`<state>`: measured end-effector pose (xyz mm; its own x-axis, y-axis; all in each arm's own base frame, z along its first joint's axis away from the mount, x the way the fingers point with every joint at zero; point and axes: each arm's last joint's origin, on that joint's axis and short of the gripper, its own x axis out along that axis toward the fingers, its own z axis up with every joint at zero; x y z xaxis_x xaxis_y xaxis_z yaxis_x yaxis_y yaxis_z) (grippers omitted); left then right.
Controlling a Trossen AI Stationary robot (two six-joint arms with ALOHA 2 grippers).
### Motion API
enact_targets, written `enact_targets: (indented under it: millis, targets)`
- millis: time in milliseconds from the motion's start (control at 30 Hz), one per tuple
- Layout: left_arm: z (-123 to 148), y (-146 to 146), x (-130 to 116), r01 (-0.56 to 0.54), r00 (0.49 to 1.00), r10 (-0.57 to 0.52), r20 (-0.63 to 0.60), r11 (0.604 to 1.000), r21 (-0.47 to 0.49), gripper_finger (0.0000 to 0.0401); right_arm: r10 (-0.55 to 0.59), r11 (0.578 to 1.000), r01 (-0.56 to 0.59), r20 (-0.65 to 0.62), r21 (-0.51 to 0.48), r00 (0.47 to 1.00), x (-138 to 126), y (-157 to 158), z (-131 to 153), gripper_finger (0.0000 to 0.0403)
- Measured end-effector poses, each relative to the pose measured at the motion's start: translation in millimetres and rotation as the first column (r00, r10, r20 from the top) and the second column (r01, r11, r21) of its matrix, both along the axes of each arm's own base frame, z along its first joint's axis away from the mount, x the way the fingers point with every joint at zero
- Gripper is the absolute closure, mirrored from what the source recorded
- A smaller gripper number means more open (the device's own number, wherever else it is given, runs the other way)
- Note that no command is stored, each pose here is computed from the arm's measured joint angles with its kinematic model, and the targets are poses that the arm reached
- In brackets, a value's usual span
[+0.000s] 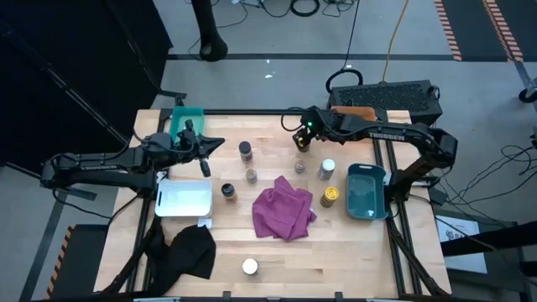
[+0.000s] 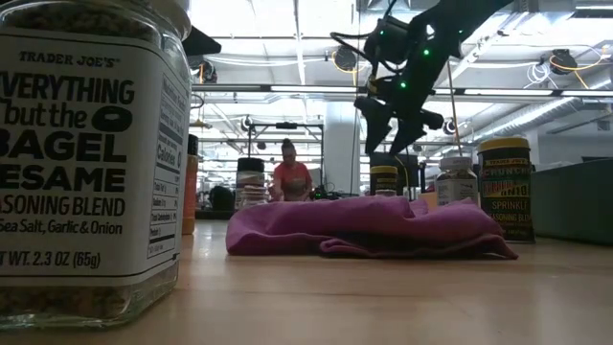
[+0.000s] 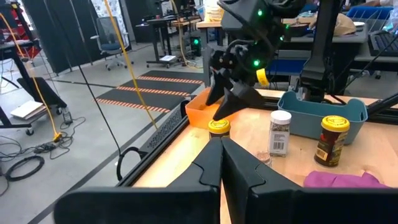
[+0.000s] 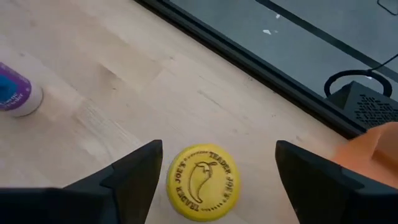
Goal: Sort spices by type
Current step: Put the top yellow seasoning bottle into the blue bin
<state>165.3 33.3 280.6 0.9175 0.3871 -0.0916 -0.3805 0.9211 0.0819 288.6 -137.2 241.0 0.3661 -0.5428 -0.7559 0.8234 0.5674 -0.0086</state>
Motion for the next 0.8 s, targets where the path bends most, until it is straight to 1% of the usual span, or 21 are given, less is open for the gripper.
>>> enact_targets:
  millis: [100,367,533,633,767,800]
  targets:
    - [-0.1,0.0,0.0,0.0,1.0,0.0,-0.001,1.0,0.0,0.0393,0.0,1.0,0.0,-0.015,0.006,1.0,3.3,-1.5,-6.6,0.0109]
    - [-0.4,-0.1,0.0,0.001,1.0,-0.001,-0.004,1.0,-0.001,0.0393,0.003,0.999,0.002,-0.103,0.046,0.995,12.3,-5.4,-34.4,0.0109]
    - [-0.7,0.0,-0.1,0.0,1.0,0.0,-0.007,1.0,-0.001,0.0393,0.002,0.998,0.005,-0.117,0.063,0.993,13.5,-5.8,-40.0,0.0116]
    - [-0.7,0.0,-0.1,0.0,1.0,0.0,-0.007,1.0,-0.001,0.0393,-0.005,0.996,0.014,-0.106,0.084,0.994,12.9,-5.1,-39.8,0.0138]
    - [-0.8,0.0,-0.1,0.0,1.0,0.0,-0.008,1.0,-0.001,0.0393,-0.022,0.995,0.033,-0.116,0.096,0.993,10.9,-4.1,-39.9,0.0198]
    - [-0.8,0.0,-0.1,0.0,1.0,0.0,-0.008,1.0,-0.001,0.0393,-0.021,0.995,0.032,-0.119,0.097,0.993,10.6,-4.1,-39.9,0.0206]
